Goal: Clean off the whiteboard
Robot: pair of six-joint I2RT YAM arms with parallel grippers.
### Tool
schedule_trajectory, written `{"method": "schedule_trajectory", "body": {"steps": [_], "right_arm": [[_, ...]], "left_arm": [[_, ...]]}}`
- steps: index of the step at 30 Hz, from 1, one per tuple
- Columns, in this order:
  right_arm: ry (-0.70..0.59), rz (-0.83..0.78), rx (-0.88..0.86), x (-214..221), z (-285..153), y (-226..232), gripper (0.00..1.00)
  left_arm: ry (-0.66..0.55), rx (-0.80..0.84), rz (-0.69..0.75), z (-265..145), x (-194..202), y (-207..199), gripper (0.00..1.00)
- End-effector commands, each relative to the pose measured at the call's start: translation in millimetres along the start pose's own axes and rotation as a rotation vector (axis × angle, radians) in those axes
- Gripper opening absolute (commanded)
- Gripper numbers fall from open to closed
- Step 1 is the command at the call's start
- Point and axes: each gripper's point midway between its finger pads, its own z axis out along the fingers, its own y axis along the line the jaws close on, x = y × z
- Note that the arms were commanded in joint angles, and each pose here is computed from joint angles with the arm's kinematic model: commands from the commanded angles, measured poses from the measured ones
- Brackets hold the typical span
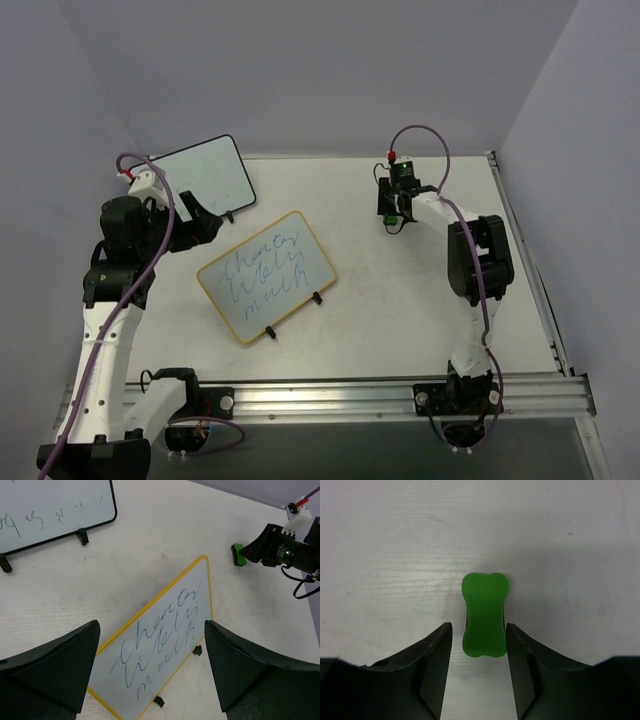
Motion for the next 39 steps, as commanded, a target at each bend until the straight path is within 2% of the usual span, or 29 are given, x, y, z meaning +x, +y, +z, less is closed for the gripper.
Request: {"method": "schedule_trajectory", "body": {"steps": [1,28,39], "right_arm": [[-0.011,-0.014,0.015,-8,11,-3,0.42],[0.009,-0.020,0.068,-4,30,-12,0.37],[0.021,-0.014,0.060,0,34,-9,0.21]], "left_arm": [[-0.025,0.032,0.023,-1,-6,-6,0.94],[-0.016,0.023,0.024,2,-4,-3,0.94],[-0.018,0.016,0.021,3,-4,-2,0.94]]}}
